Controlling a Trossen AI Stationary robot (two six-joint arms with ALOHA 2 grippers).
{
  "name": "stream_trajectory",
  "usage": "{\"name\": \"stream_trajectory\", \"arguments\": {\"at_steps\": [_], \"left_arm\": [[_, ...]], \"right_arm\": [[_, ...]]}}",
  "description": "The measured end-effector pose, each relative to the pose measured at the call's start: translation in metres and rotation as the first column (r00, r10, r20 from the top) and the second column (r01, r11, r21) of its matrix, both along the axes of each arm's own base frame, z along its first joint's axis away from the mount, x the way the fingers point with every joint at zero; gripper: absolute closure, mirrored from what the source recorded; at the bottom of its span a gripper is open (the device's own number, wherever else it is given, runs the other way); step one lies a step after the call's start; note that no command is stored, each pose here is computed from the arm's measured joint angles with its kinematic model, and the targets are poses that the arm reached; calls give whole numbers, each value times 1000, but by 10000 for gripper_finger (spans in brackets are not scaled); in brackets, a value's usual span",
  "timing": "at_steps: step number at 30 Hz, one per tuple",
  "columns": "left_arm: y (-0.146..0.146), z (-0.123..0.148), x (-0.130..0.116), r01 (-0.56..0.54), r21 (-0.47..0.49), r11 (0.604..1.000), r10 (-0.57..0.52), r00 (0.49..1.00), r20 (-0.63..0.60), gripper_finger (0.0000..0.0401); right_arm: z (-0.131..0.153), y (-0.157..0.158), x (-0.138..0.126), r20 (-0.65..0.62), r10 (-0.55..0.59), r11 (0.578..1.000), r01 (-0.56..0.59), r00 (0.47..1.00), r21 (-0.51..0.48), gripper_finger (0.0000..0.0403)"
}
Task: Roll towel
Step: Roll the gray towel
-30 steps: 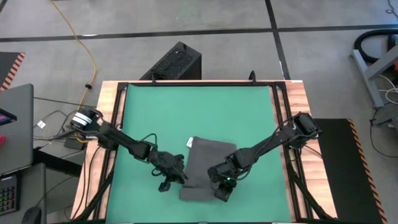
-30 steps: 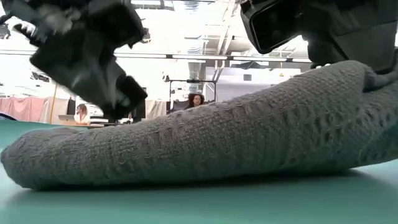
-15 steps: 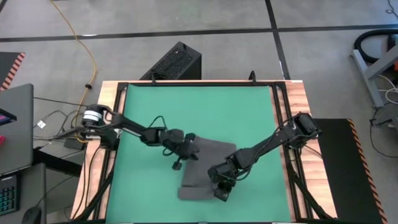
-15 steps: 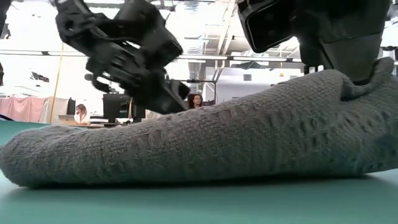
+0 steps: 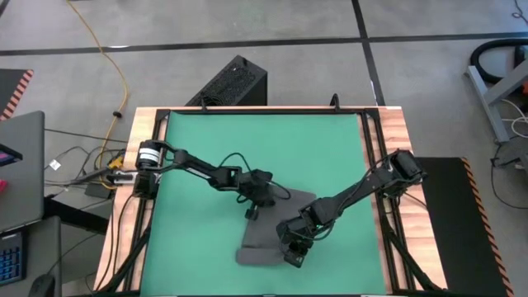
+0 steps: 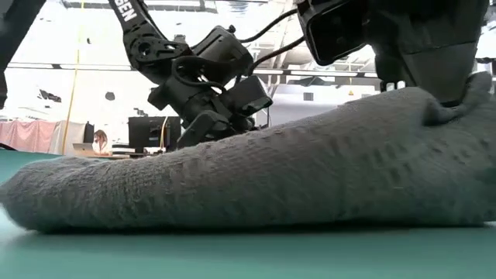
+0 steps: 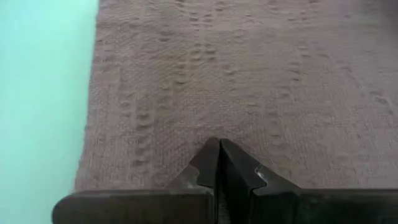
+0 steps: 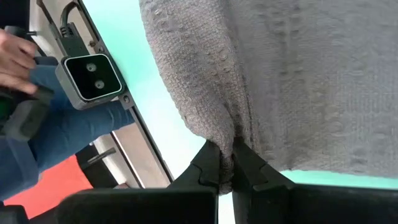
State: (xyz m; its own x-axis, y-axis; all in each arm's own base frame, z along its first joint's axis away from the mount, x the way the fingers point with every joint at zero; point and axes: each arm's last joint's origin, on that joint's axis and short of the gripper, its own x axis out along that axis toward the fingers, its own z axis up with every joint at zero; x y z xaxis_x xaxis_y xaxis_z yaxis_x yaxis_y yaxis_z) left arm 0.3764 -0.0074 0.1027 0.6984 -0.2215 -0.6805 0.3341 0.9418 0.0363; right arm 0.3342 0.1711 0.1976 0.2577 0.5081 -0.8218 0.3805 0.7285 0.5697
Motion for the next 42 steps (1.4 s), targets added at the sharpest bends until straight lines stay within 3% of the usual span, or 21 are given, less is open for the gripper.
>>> {"name": "stream_trajectory", "arguments": {"at_steps": [11,24,37,42], "left_arm": [[-8,-8,-7,-69,-87,994,57,989,-137,401],[-39,-16,-21,-127,-172,977,86,970,-226,401],[-38,-19,-24,-234,-236,943,172,952,-254,401],[-39,-19,-24,-247,-253,936,178,948,-265,401]], "right_arm": [[-2,19,-13,-45,6,1000,-7,999,-22,377],[-4,12,-15,-104,-18,999,15,994,-30,377],[-2,32,-26,-166,48,998,-39,985,58,377],[-2,25,-23,-190,30,997,-15,981,82,377]]}}
